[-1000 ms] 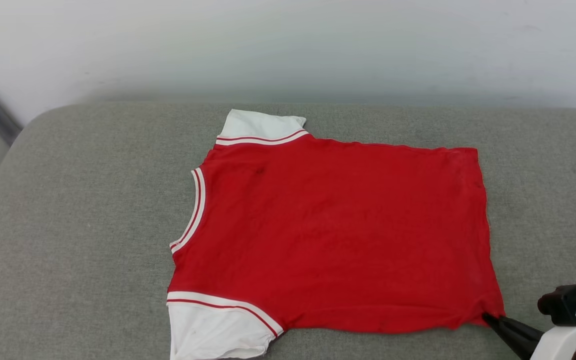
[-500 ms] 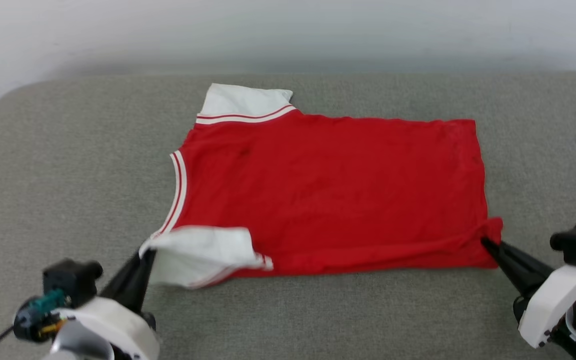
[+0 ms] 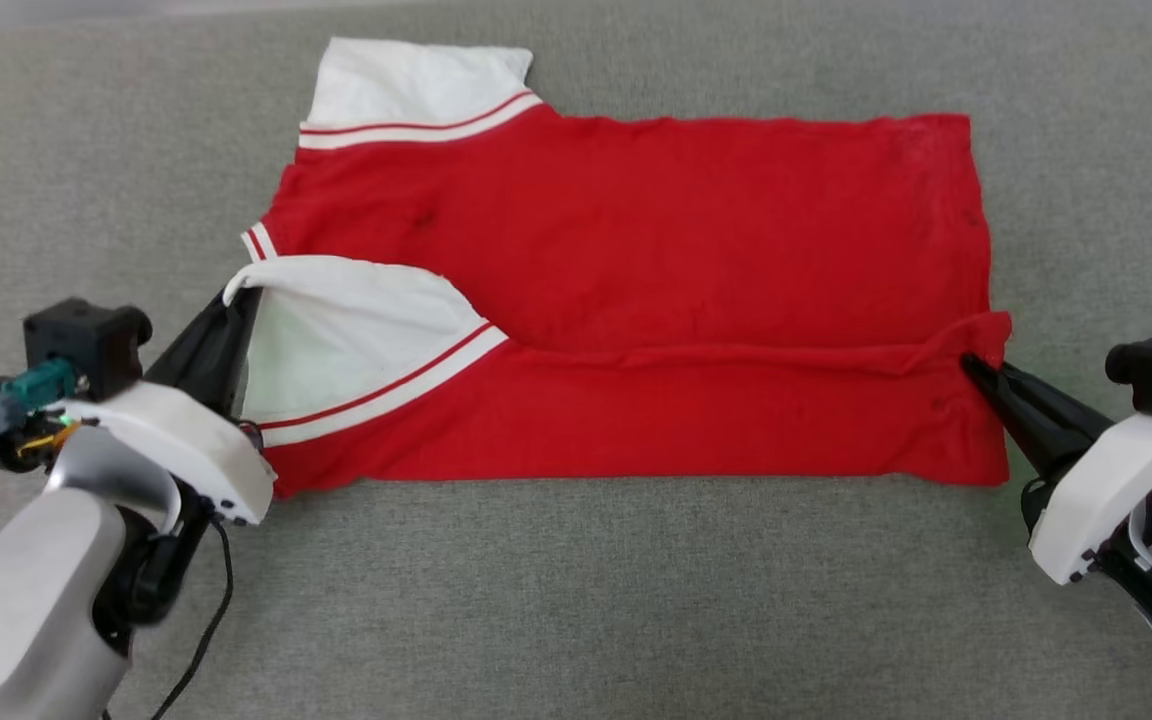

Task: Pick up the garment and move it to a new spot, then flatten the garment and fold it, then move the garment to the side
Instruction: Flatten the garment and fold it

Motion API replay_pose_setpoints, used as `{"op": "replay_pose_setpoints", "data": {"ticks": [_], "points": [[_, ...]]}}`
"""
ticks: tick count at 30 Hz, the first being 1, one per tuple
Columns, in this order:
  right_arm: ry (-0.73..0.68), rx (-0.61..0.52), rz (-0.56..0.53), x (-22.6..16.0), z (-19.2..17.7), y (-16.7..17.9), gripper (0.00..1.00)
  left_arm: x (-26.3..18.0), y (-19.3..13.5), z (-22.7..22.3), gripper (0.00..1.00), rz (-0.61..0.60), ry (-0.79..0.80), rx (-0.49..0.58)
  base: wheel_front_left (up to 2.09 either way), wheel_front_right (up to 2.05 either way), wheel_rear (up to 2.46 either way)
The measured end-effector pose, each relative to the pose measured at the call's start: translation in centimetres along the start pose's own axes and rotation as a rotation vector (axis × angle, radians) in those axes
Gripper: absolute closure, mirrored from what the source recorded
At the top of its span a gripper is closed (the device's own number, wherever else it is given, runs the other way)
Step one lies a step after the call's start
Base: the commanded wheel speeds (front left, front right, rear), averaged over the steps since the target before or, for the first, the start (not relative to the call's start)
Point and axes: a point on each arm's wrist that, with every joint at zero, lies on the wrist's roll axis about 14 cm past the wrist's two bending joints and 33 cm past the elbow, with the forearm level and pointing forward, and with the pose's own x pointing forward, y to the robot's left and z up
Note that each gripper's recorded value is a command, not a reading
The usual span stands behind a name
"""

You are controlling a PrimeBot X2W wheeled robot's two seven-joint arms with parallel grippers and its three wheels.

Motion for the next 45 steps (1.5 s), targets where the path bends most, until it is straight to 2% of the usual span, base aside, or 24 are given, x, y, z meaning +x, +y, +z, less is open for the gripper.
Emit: {"op": "replay_pose_setpoints", "data": {"ticks": [8,13,14,15,16,19,24,29,37,45], "points": [[0.125,0.019,-0.010,1.7,-3.6,-0.7,1.00,2.3,0.8,-6.7,1.00,-0.009,0.195,-0.010,0.00,0.00,0.00],[0.121,0.016,-0.003,1.7,-3.5,-0.3,1.00,2.2,0.8,-7.8,1.00,-0.014,0.240,-0.027,0.00,0.00,0.00],[0.117,0.016,-0.002,1.6,-3.4,-0.2,1.00,2.1,0.7,-7.8,0.65,-0.015,0.243,-0.028,0.00,0.00,0.00],[0.109,0.021,0.001,1.4,-3.2,0.0,0.62,2.0,0.9,-7.5,0.00,-0.013,0.238,-0.026,0.00,0.00,0.00],[0.099,0.021,0.004,1.3,-2.9,0.2,0.00,1.9,0.9,-7.0,0.00,-0.013,0.228,-0.024,0.00,0.00,0.00],[0.053,0.014,0.011,0.9,-1.4,0.6,0.00,1.4,1.2,-5.6,0.00,-0.016,0.214,-0.016,0.00,0.00,0.00],[-0.004,-0.016,0.014,0.1,0.6,0.9,0.00,0.9,1.7,-1.6,0.00,-0.040,0.201,0.056,0.00,0.00,0.00],[-0.045,-0.044,0.029,-0.1,2.3,1.7,0.00,0.0,1.7,0.4,0.00,-0.074,0.310,0.090,0.00,0.00,0.00],[-0.044,-0.053,0.041,-0.1,2.7,2.3,0.00,-2.8,0.8,-3.0,0.00,-0.152,0.722,0.103,0.00,0.00,0.00],[-0.024,-0.048,0.040,0.1,2.1,2.3,0.00,-4.1,0.8,-8.0,0.00,-0.146,0.962,0.077,0.00,0.00,0.00]]}}
